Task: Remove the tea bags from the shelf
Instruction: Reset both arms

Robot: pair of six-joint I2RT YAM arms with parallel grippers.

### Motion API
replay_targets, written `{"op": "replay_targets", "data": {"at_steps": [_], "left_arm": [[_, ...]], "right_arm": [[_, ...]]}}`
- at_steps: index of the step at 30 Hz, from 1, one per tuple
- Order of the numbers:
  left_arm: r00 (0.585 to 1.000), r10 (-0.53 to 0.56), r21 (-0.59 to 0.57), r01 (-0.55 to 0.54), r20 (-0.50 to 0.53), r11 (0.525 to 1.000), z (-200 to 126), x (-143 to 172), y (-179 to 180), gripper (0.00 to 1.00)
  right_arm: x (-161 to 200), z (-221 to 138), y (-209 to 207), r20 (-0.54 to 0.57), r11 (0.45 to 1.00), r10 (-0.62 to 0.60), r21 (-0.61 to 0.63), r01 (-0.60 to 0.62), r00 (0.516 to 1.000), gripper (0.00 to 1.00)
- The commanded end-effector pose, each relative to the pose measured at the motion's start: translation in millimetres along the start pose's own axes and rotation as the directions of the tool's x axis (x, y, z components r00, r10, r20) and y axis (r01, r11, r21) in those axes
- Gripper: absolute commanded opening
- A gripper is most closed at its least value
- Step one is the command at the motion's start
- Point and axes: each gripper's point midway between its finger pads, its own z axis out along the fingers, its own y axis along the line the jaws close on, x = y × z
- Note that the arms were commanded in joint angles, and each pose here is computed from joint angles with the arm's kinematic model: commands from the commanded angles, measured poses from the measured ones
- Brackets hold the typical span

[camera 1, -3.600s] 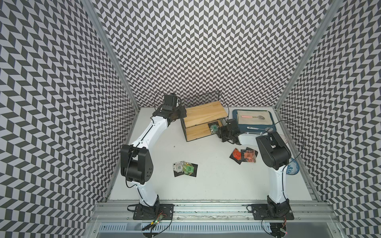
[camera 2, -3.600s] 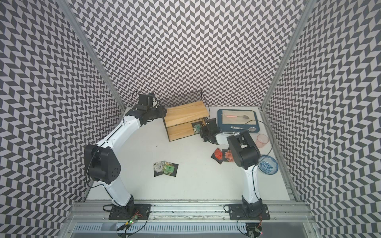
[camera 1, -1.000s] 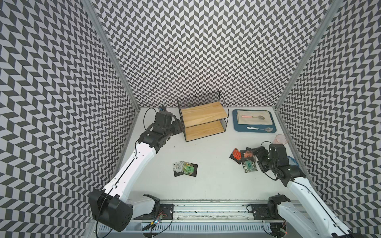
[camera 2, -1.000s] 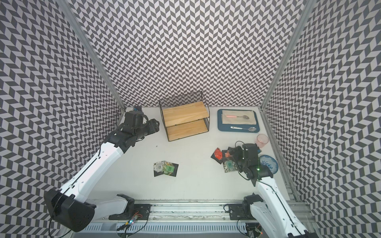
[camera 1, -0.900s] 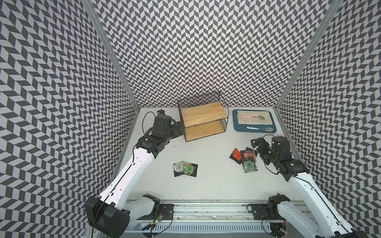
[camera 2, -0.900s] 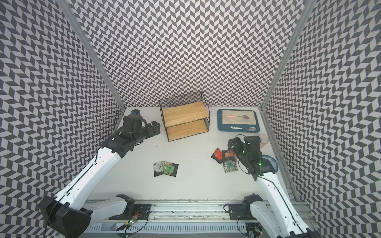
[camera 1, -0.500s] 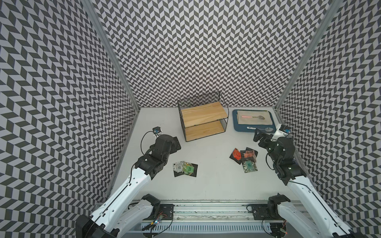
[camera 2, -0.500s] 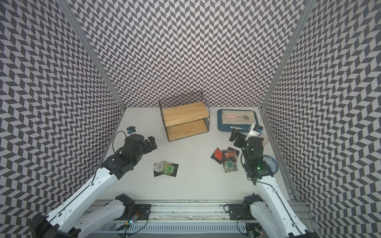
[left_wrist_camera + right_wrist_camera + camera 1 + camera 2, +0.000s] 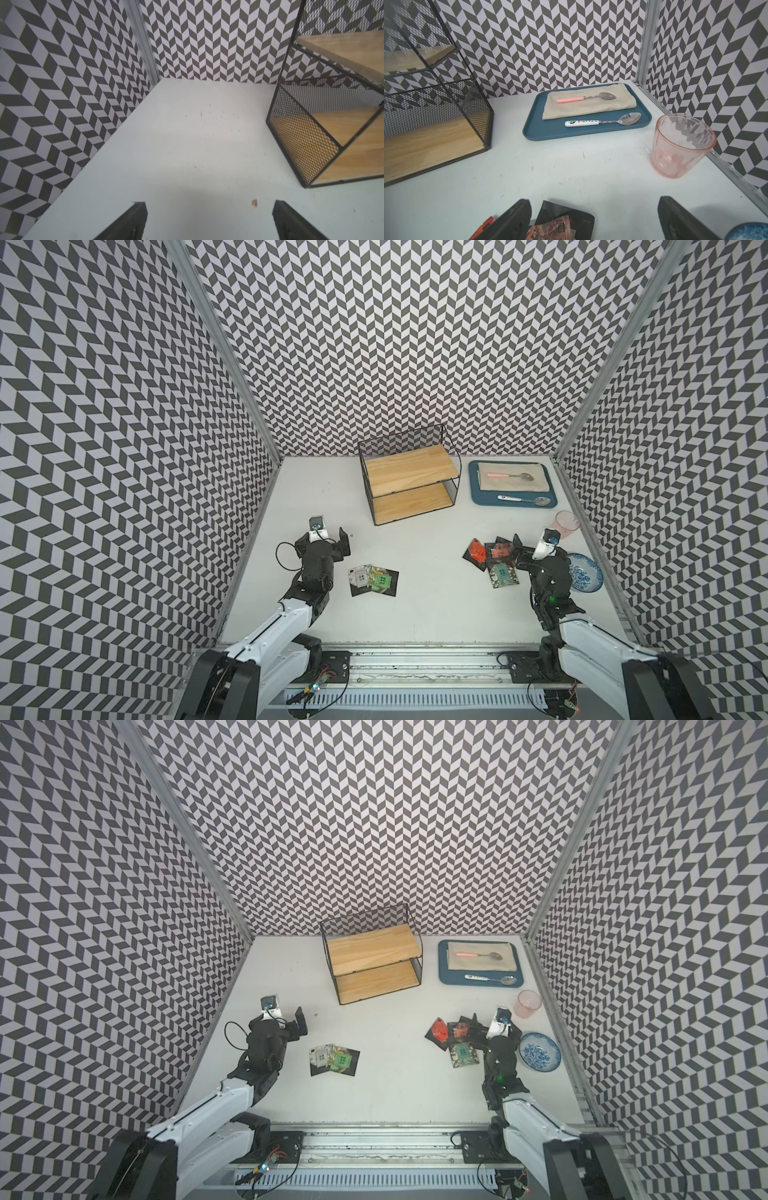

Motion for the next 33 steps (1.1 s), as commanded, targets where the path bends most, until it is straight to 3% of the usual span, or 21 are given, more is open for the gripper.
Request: {"op": "replay_targets", "data": {"at_steps": [1, 9, 14, 20, 33], "left_arm": [[0.991, 0.014, 0.014, -0.016, 0.135, 1.0, 14, -33, 0, 1.0], [0.984, -0.023, 0.054, 0.014, 0.174, 0.998, 31, -25, 8, 0.99], [0.975, -0.034, 0.084, 0.016, 0.221, 0.996, 41, -35, 10, 1.0], [0.971, -0.038, 0.083, 0.019, 0.237, 0.996, 48, -24, 14, 1.0], [0.976, -0.046, 0.087, 0.027, 0.214, 0.996, 56, -17, 16, 0.99]], "right_arm": [[-52, 4, 8, 0.208, 0.999, 0.005, -0.032, 0.002, 0.978, 0.99], [-62, 22, 17, 0.259, 0.996, 0.014, -0.088, 0.01, 0.966, 1.0], [-54, 24, 12, 0.275, 0.996, 0.024, -0.086, 0.0, 0.961, 1.0], [-50, 28, 6, 0.295, 0.998, 0.044, -0.06, -0.028, 0.955, 1.0], [-43, 56, 0, 0.218, 0.999, 0.044, 0.009, -0.047, 0.975, 1.0]]}}
